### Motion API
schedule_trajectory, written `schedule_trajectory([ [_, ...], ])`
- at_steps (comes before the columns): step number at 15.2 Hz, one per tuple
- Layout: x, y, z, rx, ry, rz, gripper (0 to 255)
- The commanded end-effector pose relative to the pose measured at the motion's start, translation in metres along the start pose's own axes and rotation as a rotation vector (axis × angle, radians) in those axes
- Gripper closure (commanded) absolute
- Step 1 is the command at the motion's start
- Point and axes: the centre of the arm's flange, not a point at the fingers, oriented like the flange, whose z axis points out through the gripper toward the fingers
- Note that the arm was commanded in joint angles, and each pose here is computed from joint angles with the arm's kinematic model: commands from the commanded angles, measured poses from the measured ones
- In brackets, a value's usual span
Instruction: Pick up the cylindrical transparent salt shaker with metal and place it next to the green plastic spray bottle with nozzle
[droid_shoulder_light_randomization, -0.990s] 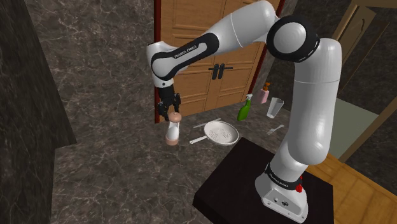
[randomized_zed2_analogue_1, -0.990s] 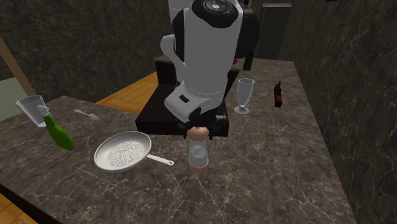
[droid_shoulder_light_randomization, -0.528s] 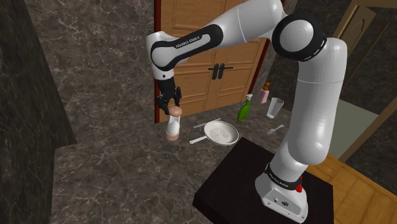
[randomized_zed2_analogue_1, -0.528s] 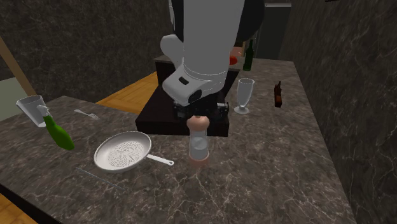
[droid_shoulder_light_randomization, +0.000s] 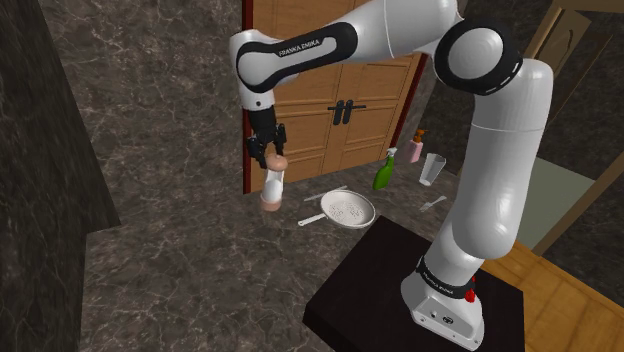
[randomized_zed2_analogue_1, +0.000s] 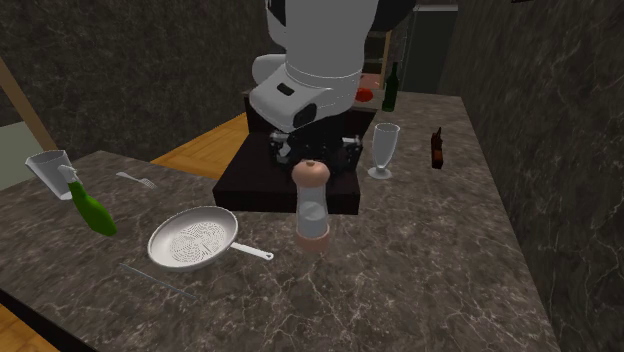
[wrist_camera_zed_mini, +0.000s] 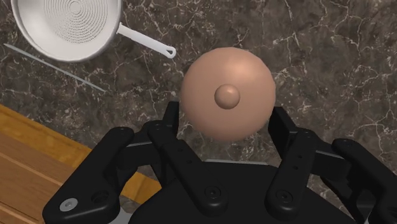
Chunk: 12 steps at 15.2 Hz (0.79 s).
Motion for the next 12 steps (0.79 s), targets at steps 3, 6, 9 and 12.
schedule_trajectory([
  [3,-0.006,0.001,-0.02,0.0,0.0,0.0,255],
  [6,-0.011,0.003,-0.035,0.0,0.0,0.0,255],
  [9,-0.015,0.004,-0.051,0.0,0.0,0.0,255],
  [12,-0.02,0.005,-0.066,0.0,0.0,0.0,255],
])
